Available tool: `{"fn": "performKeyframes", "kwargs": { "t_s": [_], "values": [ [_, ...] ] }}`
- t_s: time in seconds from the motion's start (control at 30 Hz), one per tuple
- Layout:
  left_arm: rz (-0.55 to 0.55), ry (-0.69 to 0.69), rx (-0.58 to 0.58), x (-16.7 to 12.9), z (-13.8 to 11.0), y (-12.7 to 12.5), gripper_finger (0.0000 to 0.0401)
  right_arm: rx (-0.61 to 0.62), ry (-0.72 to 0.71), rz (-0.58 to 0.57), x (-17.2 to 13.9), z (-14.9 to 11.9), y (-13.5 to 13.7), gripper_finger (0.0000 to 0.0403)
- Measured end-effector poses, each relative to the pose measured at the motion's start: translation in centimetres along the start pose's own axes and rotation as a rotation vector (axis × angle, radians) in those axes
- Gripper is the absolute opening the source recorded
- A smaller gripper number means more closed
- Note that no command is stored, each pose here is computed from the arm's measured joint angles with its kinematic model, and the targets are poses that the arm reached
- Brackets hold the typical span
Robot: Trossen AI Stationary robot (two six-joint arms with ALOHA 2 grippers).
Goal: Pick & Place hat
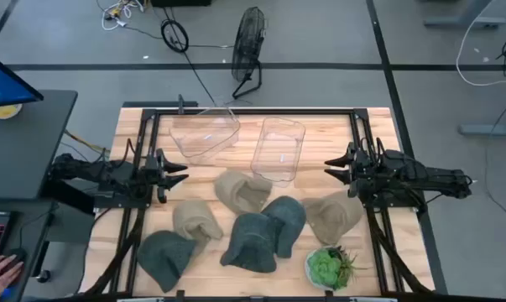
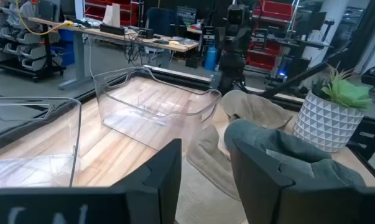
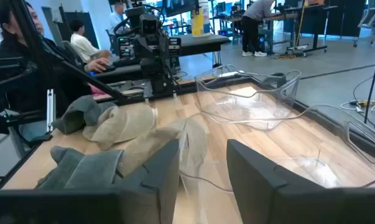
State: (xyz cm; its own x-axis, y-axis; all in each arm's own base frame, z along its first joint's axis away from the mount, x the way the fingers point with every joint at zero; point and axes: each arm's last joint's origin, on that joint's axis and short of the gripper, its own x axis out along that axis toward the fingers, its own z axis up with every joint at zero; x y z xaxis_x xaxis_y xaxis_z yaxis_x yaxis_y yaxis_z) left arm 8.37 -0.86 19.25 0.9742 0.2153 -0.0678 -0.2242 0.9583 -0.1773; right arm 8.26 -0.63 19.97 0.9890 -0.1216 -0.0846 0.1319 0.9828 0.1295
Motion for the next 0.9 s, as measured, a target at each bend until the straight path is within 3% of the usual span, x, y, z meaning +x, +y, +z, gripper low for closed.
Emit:
{"fn": "performKeyframes", "kwargs": {
  "t_s": [0.3, 0.53, 0.73, 0.9],
  "values": [
    [-0.004, -0.015, -0.016, 0.0, 0.2, 0.0, 0.0142, 0.001, -0.007, 0.001, 0.0, 0.1, 0.0, 0.0139],
    [-0.019, -0.078, -0.003, -0.3, 2.2, -0.3, 0.0142, -0.077, -0.187, 0.076, 0.3, 2.0, 0.5, 0.0139],
    [0.002, 0.036, 0.078, 0.3, 5.4, -1.3, 0.0142, -0.116, -0.197, 0.099, 2.0, 2.5, 0.7, 0.0139],
    [0.029, 0.159, 0.093, 2.6, 7.2, -3.0, 0.0142, -0.094, -0.145, 0.104, 4.0, 2.6, 0.9, 0.0139]
  ]
}}
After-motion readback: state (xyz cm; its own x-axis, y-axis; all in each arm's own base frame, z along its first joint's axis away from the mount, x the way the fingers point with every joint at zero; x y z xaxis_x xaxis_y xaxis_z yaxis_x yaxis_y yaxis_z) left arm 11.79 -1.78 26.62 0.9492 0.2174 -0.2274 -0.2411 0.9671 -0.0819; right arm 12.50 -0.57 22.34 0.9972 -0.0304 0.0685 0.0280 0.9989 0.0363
